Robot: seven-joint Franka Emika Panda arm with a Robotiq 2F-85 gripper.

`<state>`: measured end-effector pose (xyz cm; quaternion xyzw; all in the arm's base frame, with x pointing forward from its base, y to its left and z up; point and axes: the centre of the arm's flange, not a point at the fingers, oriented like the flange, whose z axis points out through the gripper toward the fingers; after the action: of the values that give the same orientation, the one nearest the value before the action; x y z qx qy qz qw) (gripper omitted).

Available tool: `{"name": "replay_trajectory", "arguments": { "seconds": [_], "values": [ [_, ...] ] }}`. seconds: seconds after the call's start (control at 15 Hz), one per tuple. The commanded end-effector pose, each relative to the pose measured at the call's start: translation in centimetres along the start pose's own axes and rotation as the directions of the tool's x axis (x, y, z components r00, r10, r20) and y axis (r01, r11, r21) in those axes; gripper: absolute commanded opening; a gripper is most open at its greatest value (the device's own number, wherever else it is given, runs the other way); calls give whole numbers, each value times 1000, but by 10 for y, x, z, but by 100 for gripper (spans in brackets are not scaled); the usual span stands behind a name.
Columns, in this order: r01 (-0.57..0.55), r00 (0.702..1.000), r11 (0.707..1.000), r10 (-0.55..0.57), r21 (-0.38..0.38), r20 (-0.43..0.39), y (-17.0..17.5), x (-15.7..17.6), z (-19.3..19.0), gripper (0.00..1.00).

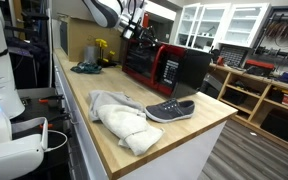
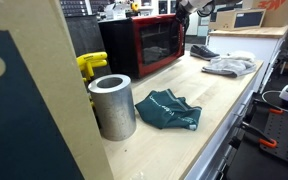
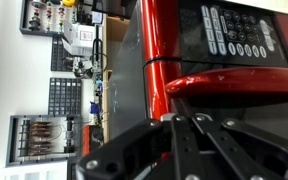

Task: Close the microwave door.

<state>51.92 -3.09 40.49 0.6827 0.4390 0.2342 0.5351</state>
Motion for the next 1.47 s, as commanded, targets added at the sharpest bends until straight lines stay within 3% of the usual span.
{"name": "replay_trajectory", "arguments": {
  "seconds": [0.0,0.27,0.6,0.67,0.73,1.0,1.2,1.4],
  "values": [
    [-97,995,988,101,119,-28,15,10,-30,0],
    [-224,961,913,265,340,-78,30,19,-87,0],
    [-382,910,746,406,546,83,14,15,-111,0],
    [-418,896,705,425,573,130,10,18,-112,6],
    [-453,880,661,438,599,183,9,20,-114,27],
    [-593,797,458,450,662,402,36,30,-127,57],
    [-692,712,300,436,656,551,67,29,-136,78],
    [-779,607,146,416,609,677,89,27,-150,99]
  ]
}}
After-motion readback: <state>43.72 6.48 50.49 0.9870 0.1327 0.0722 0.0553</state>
